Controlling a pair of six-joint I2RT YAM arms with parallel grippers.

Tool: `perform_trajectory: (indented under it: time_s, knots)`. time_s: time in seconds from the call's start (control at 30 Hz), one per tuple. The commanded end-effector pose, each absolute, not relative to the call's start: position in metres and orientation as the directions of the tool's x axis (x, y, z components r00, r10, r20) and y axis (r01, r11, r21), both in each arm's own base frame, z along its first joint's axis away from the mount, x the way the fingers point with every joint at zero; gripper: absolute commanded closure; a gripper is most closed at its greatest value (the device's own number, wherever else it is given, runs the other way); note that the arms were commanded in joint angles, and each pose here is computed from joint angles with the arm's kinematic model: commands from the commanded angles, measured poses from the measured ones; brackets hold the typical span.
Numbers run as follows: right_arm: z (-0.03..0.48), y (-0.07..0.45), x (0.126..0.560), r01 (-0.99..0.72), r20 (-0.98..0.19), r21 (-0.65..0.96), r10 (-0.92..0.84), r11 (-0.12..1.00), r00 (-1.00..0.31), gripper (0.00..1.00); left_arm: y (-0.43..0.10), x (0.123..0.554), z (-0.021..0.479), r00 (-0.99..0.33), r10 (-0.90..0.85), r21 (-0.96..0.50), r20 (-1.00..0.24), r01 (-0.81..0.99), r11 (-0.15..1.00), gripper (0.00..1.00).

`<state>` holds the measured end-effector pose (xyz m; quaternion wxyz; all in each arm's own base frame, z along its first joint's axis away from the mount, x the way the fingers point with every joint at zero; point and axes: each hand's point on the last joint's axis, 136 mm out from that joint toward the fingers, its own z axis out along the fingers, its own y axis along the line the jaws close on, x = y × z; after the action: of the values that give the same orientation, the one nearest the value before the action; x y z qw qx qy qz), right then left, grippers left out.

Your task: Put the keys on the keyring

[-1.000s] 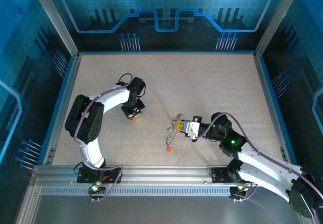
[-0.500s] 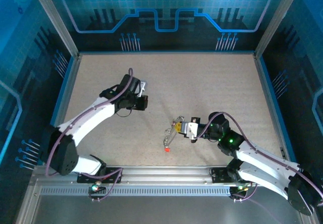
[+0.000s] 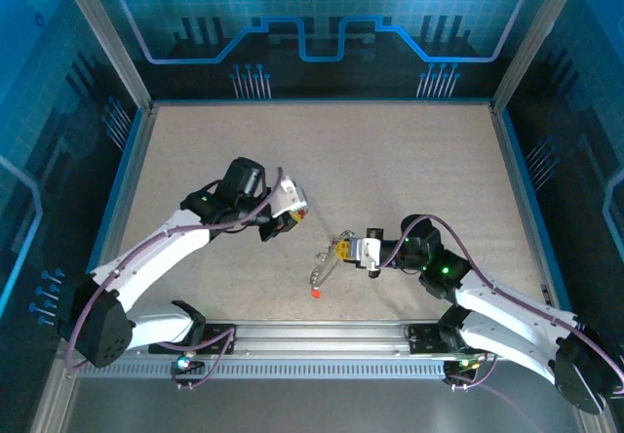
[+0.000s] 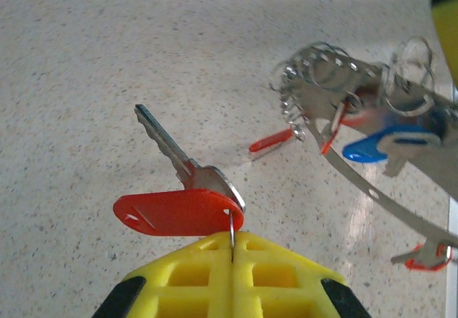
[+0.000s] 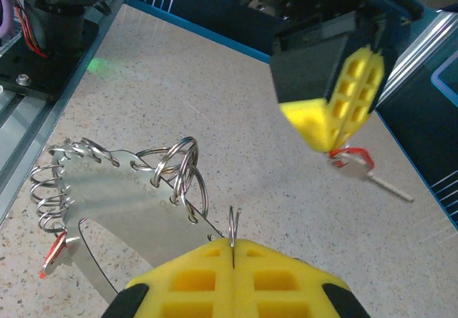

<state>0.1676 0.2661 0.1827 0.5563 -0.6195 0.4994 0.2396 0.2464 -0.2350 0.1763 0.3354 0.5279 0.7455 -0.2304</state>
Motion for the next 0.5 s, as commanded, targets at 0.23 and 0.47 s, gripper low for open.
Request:
perform_trajectory:
  time_s: [0.23, 0.47]
  knots:
    - [0.204, 0.272, 0.161, -0.88, -0.854, -0.469, -0.295, 0.077, 0.429, 1.0, -0.241, 0.204, 0.17, 0.288, 0.663, 0.329, -0.691, 0.942, -0.066, 1.0]
    - [0.194, 0.278, 0.157, -0.88, -0.837, -0.475, -0.326, 0.035, 0.439, 1.0, -0.235, 0.204, 0.158, 0.5, 0.726, 0.496, -0.473, 0.832, -0.249, 1.0]
